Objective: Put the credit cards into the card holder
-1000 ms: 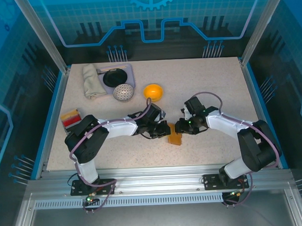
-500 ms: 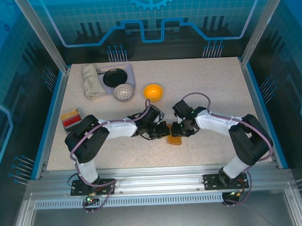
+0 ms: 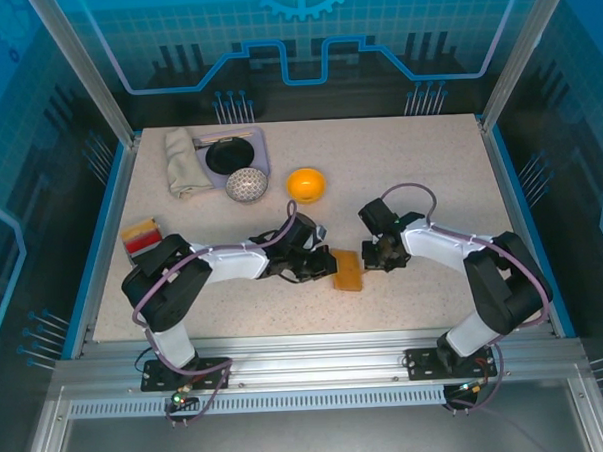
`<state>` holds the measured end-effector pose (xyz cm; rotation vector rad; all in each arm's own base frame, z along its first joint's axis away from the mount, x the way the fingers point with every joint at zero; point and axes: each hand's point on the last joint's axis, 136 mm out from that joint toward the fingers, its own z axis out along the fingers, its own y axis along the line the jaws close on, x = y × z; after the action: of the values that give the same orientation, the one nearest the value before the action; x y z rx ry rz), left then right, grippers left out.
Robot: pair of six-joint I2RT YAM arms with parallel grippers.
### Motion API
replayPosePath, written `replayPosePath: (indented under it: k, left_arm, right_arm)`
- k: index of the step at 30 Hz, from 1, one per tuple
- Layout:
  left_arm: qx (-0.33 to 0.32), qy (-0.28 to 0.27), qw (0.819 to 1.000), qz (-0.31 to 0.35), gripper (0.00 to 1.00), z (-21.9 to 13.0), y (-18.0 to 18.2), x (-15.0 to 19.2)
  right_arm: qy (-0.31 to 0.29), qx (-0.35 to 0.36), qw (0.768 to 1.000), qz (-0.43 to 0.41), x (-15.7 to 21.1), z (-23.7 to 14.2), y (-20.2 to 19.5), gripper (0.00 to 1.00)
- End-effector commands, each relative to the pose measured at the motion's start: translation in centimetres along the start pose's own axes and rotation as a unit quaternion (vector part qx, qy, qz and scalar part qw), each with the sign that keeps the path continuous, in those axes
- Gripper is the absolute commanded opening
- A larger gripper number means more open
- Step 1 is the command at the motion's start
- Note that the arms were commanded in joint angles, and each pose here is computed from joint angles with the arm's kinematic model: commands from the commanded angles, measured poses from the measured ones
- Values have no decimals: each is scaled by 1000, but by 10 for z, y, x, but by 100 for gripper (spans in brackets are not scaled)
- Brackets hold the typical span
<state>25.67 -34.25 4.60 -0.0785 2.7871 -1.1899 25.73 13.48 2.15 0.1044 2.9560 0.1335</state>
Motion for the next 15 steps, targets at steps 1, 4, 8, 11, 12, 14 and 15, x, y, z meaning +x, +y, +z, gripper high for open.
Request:
replayPosePath:
  k: [1,4,8,11,12,14,15]
  left_arm:
    - [-27,18,999,-13,2,-4,22,14]
    - [-43,16,999,-12,8,-5,26,14]
    - [-58,11,998,-13,11,-7,29,11]
    - [-55,10,998,-15,13,-7,27,10]
    - [-56,9,998,-15,17,-8,26,10]
    - [-55,1,998,-8,24,-15,21,9]
    - [-57,-7,998,-3,29,-21,18,7]
  right_arm:
    - [33,57,998,0,15,9,-28,17]
    - [48,74,996,-15,23,6,-30,23]
    - [48,89,994,-29,31,2,-32,27]
    - [51,90,994,-31,32,3,-32,28]
    - [51,90,994,-32,31,1,-32,28]
    - [35,77,996,-32,25,-7,-26,29]
    - [23,62,997,-32,21,-14,-21,31]
